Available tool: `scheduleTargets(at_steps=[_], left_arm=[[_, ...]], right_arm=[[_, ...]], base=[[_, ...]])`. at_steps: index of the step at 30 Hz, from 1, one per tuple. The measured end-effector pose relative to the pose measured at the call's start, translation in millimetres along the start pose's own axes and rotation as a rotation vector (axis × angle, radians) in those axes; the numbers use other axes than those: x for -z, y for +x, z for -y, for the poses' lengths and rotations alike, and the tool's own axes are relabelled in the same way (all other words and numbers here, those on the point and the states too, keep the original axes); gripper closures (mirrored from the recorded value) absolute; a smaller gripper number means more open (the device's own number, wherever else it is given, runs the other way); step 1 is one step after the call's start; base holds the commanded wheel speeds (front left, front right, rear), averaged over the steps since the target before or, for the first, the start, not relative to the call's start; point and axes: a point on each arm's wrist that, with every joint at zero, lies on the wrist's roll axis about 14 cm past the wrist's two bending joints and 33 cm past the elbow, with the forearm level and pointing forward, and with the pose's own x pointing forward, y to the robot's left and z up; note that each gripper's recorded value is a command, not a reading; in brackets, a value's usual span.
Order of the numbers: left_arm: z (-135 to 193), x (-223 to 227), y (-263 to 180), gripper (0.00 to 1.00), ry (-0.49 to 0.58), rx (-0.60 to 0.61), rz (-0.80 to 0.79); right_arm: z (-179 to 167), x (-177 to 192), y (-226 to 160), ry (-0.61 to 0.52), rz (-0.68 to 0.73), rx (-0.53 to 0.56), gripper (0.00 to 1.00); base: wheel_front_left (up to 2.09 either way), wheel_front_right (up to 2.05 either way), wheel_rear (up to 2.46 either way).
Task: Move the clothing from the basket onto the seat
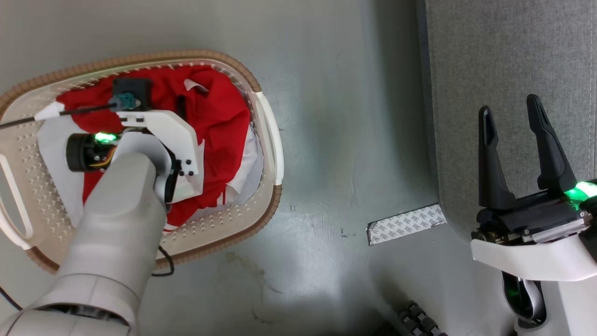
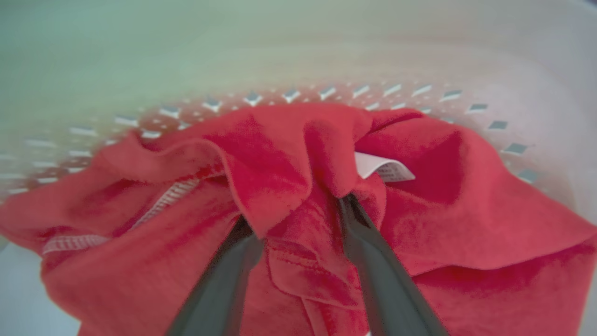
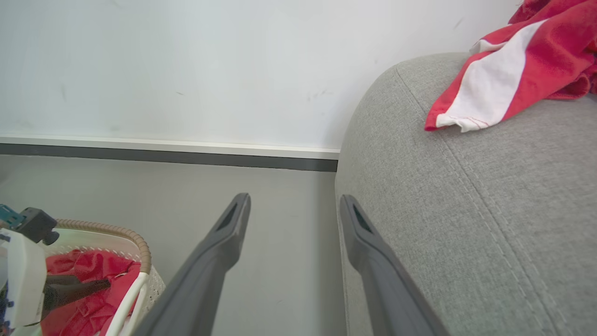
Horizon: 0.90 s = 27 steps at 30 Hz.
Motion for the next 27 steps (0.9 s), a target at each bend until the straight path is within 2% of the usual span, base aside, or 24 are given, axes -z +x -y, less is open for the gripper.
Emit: scheduleTargets(at_steps=[11,18,27], left_arm=[[11.3,-20.9,-28.6,1.00,-0.029,0.048,0.113],[17.2,-40.3,-79.1,1.00,-0.003,0.081,0.190],[34.6,-88.5,-170.0,1.00,-0.028,0.106,0.414]], right_arm=[[-3.0,-9.7,1.5,0.012,0.027,-0.008,0.00],[-3.3,-37.1,-10.9,0.020,0.079,-0.013,0.00],[-0.5,-72.6,-51.2,0.036,0.140,-0.004,0.00]], base=[[0.00,0.00,0.00],[0.00,0.00,0.00],[0.00,0.00,0.00]])
